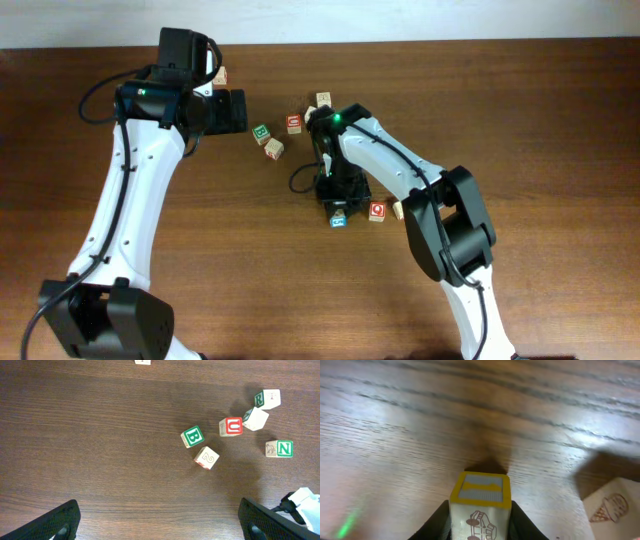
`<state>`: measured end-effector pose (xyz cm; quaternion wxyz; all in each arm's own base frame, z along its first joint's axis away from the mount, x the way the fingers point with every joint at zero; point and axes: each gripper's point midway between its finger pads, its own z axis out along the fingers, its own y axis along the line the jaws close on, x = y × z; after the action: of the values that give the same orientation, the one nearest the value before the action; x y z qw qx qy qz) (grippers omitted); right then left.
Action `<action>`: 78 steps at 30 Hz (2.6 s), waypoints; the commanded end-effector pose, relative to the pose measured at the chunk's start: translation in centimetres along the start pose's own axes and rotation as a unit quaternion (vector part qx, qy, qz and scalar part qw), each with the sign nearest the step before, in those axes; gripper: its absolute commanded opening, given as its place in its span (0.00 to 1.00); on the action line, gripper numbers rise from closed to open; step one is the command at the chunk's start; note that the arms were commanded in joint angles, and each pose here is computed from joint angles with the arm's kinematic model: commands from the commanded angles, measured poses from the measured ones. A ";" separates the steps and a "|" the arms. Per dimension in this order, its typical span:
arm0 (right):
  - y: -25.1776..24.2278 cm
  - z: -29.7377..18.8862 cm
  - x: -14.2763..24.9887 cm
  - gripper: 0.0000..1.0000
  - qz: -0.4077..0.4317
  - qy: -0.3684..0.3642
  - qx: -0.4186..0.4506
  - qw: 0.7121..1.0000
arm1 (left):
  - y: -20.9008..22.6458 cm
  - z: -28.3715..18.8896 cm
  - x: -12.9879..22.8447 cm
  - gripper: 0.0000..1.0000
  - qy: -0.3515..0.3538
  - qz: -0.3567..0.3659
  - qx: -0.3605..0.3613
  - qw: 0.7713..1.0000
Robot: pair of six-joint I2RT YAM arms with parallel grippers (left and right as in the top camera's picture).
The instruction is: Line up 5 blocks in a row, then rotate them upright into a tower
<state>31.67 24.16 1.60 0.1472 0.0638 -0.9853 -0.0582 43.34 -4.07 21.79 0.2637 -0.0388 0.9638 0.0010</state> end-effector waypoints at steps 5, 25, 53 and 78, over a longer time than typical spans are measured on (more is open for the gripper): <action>-1.1 1.0 0.4 0.48 0.008 0.010 0.033 0.999 | 0.1 -0.3 -0.7 0.99 -0.010 -0.007 -0.006 1.000; -1.1 -10.4 -14.9 0.64 0.000 -0.308 0.039 0.951 | 0.1 -0.3 -0.7 0.99 -0.010 -0.007 -0.006 1.000; -0.7 -5.6 -16.6 0.28 -0.004 -0.272 0.023 0.962 | 0.1 -0.3 -0.7 0.99 -0.010 -0.007 -0.006 1.000; 3.8 -2.1 -2.2 0.27 0.013 -0.036 0.063 0.997 | 0.1 -0.3 -0.7 0.99 -0.010 -0.007 -0.006 1.000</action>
<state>33.52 29.36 4.47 0.1261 0.0942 -0.9858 -0.0584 43.34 -4.06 21.79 0.2637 -0.0386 0.9638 0.0012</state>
